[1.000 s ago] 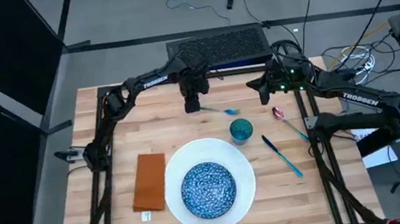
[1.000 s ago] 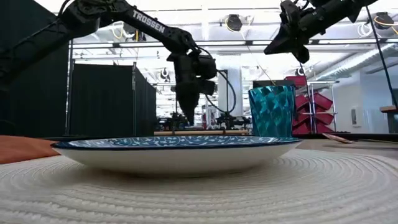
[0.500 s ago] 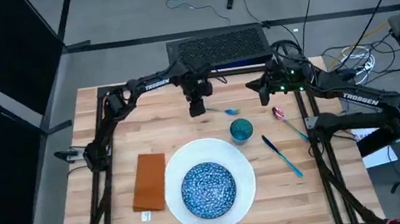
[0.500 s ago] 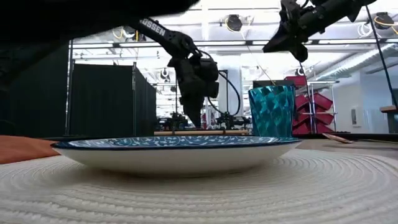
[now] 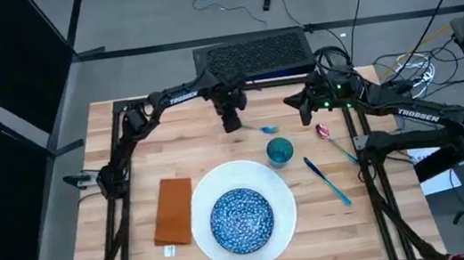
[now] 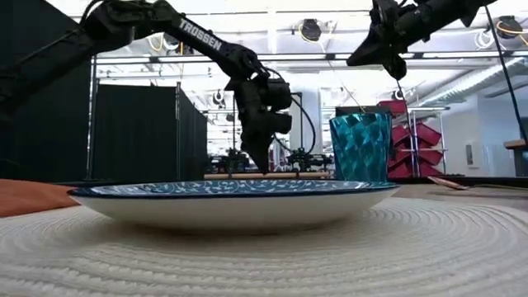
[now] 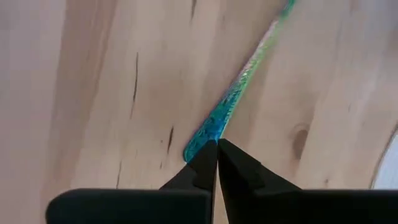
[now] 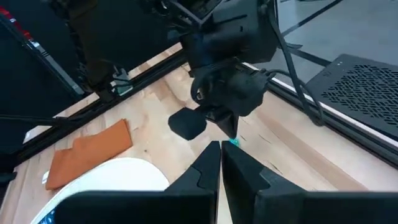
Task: Set table place
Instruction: Stack the blue fork on top of the brown table napkin
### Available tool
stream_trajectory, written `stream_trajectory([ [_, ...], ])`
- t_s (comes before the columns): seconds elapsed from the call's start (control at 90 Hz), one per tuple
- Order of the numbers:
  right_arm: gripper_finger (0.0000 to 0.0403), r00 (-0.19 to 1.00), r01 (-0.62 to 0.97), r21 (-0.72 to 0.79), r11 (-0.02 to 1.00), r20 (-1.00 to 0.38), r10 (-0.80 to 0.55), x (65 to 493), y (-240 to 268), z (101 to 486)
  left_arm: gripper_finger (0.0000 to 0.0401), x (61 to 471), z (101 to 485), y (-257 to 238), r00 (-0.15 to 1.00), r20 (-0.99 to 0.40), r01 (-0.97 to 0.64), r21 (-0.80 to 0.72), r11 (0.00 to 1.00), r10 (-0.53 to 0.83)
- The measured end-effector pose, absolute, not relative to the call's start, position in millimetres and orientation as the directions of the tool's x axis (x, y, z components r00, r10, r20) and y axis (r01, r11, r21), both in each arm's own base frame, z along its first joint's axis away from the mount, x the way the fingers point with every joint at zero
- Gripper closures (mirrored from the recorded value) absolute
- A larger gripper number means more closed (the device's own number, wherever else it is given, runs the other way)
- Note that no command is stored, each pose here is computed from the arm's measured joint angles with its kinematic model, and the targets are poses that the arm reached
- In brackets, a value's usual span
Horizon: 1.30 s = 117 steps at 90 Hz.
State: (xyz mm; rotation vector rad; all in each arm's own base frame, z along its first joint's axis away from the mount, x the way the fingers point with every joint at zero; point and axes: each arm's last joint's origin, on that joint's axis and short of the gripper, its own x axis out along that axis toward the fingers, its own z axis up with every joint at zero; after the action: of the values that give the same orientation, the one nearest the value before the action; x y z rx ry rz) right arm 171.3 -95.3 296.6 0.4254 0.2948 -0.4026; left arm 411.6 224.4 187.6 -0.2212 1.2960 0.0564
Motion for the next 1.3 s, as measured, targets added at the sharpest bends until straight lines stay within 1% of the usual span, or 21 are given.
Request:
stream_trajectory([
  [0.144,0.0403,0.881,0.435,0.341,0.833,-0.352,-0.316,171.4,-95.5,297.1,0.0401,415.1,206.6,218.5,0.273,-0.961,-0.069,0.012,0.998,0.031],
  [0.267,0.0403,0.871,0.450,0.324,0.832,-0.364,-0.330,170.8,-95.8,296.0,0.0401,415.9,204.6,212.9,0.243,-0.969,0.028,0.057,0.998,0.048],
  [0.367,0.0403,0.823,0.516,0.262,0.815,-0.415,-0.388,168.2,-96.9,291.3,0.0401,417.9,200.9,211.6,0.251,-0.966,0.057,0.079,0.995,0.062],
  [0.533,0.0403,0.720,0.609,0.150,0.778,-0.517,-0.464,162.0,-97.3,281.5,0.0401,410.7,200.5,214.9,0.176,-0.980,0.100,0.117,0.988,0.098],
  [0.589,0.0403,0.701,0.620,0.119,0.775,-0.527,-0.480,161.0,-97.8,280.5,0.0401,406.4,204.6,219.4,0.165,-0.982,0.092,0.111,0.990,0.095],
  [0.678,0.0403,0.699,0.616,0.095,0.782,-0.524,-0.487,160.4,-99.2,280.8,0.0401,403.4,211.7,233.0,0.216,-0.968,0.043,0.142,0.989,0.129],
  [0.733,0.0403,0.698,0.615,0.087,0.784,-0.524,-0.489,160.0,-99.7,280.8,0.0401,398.9,212.0,241.3,0.217,-0.967,0.008,0.138,0.990,0.133],
  [0.9,0.0403,0.698,0.608,0.075,0.791,-0.525,-0.487,160.1,-99.6,280.7,0.0401,390.3,196.9,258.2,0.192,-0.977,-0.049,0.085,0.995,0.093],
  [0.978,0.0403,0.699,0.607,0.074,0.791,-0.525,-0.487,160.1,-99.6,280.7,0.0401,391.0,195.8,263.0,0.214,-0.971,-0.063,0.092,0.994,0.103],
  [1.1,0.0403,0.705,0.607,0.077,0.791,-0.512,-0.491,160.7,-100.1,281.9,0.0401,390.2,193.4,267.0,0.229,-0.969,-0.050,0.083,0.995,0.093],
  [1.3,0.0403,0.705,0.612,0.091,0.785,-0.512,-0.491,160.8,-100.1,282.0,0.0401,397.2,171.5,266.3,0.203,-0.977,-0.006,0.072,0.997,0.071],
])
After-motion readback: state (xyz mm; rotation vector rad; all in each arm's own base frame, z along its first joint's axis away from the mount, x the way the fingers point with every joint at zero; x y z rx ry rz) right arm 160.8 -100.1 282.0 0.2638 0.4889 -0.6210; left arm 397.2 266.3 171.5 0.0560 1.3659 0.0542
